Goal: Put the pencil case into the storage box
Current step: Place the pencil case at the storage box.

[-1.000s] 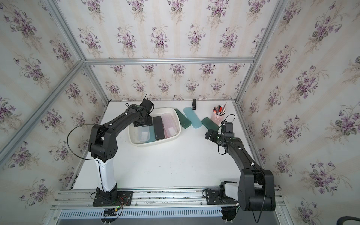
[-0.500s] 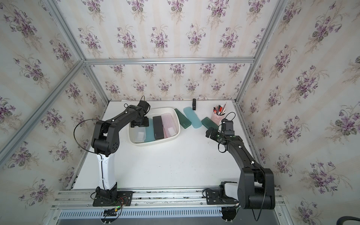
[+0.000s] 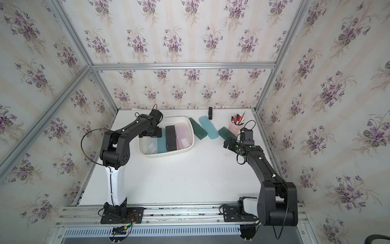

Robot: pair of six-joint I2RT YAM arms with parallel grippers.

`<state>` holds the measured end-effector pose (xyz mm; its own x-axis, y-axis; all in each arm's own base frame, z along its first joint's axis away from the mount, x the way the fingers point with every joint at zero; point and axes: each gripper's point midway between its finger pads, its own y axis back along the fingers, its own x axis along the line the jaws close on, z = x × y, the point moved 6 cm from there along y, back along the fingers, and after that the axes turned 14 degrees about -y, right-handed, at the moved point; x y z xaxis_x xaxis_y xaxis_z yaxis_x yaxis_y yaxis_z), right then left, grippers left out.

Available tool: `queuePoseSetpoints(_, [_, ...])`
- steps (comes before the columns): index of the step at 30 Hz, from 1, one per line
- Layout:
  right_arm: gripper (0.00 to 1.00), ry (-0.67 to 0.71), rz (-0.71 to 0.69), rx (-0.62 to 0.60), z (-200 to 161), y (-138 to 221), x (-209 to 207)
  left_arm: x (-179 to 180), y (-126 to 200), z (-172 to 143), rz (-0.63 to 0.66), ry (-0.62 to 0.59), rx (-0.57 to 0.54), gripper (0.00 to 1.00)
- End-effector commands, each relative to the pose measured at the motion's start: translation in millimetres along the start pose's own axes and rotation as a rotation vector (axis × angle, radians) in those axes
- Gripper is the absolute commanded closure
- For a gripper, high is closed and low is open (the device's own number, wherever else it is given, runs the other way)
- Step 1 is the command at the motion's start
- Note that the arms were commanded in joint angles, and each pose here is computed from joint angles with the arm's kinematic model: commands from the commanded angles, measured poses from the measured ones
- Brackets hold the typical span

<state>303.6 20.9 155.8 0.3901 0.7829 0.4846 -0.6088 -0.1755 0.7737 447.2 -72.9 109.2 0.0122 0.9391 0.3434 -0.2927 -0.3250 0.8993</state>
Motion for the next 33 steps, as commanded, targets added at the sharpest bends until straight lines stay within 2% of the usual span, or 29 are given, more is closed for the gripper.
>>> queuePoseSetpoints(1, [0.00,0.005,-0.001,-0.009,2,3,1,7,10,-1,0.024,0.024,-0.013,0.01])
queuePoseSetpoints(10, [0.00,0.005,-0.003,-0.011,2,4,1,-2,56,-10,-0.006,0.010,-0.099,0.01])
queuePoseSetpoints(14, [0.00,0.004,-0.010,-0.008,0,1,-2,-8,48,-14,-0.020,-0.033,-0.069,0.01])
queuePoseSetpoints(19, [0.00,0.003,-0.012,0.000,1,-3,-2,-11,29,-24,0.026,-0.071,-0.015,0.01])
queuePoseSetpoints(33, [0.00,0.019,-0.037,-0.004,2,-1,-3,-6,5,-44,0.135,-0.097,0.050,0.01])
